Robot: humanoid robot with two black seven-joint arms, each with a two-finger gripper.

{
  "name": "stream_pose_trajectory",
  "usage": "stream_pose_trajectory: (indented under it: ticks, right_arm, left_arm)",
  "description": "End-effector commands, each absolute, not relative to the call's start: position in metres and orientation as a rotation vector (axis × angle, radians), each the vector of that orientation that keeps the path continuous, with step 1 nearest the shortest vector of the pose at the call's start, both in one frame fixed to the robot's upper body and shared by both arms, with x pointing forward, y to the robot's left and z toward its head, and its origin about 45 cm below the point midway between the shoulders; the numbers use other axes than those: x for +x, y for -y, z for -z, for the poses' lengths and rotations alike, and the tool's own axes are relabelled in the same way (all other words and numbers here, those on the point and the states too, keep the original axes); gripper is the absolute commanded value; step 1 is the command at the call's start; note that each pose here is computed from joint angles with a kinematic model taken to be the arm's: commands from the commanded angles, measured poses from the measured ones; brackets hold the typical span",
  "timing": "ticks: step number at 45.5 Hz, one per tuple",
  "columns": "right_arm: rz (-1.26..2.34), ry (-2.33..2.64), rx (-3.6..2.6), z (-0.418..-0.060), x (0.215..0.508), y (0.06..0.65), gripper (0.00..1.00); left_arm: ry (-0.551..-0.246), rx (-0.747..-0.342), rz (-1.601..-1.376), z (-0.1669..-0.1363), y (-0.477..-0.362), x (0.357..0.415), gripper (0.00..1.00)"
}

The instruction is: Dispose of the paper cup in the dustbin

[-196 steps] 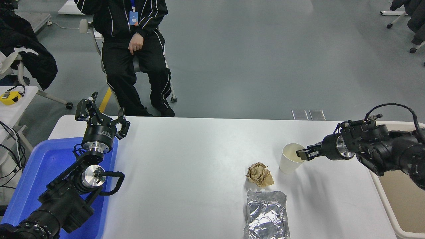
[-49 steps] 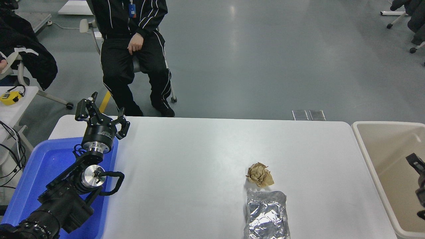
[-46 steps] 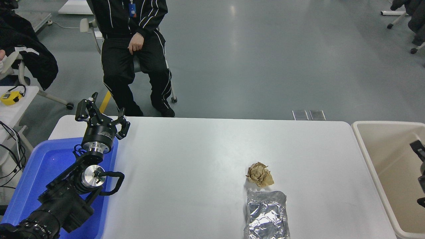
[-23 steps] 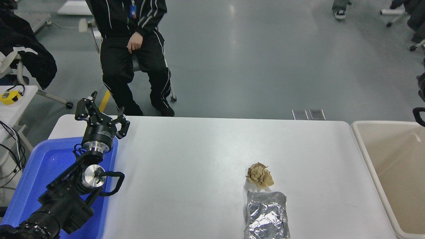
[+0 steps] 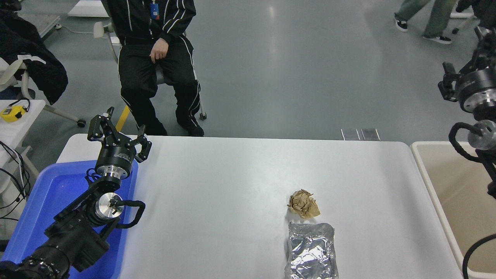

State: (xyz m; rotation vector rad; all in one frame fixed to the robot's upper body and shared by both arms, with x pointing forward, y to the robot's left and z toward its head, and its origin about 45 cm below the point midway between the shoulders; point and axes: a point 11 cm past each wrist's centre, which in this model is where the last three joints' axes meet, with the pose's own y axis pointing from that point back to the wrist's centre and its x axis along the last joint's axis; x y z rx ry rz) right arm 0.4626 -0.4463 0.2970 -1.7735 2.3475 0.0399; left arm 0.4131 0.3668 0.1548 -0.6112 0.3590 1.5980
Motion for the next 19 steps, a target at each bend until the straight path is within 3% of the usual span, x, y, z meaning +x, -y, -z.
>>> stream_pose_trajectory:
  ticks: [1,7,19]
  right_arm:
    - [-0.218,-2.331,-1.727,-0.236,0.439,0.433,0.99]
    - [-0.27,-2.341,-1.73,-0.217,0.433,0.426,0.99]
    - [-0.269,-2.33,-1.702,-0.222,0.433,0.429,0.99]
  left_arm:
    - [-0.359,-0.611,-1.598,-0.1547,-0.367,0.413,1.0]
    - [-0.359,-0.611,-1.598,-0.1547,-0.367,0.413,1.0]
    - [-0.359,-0.611,-1.598,-0.1547,-0.367,0.413,1.0]
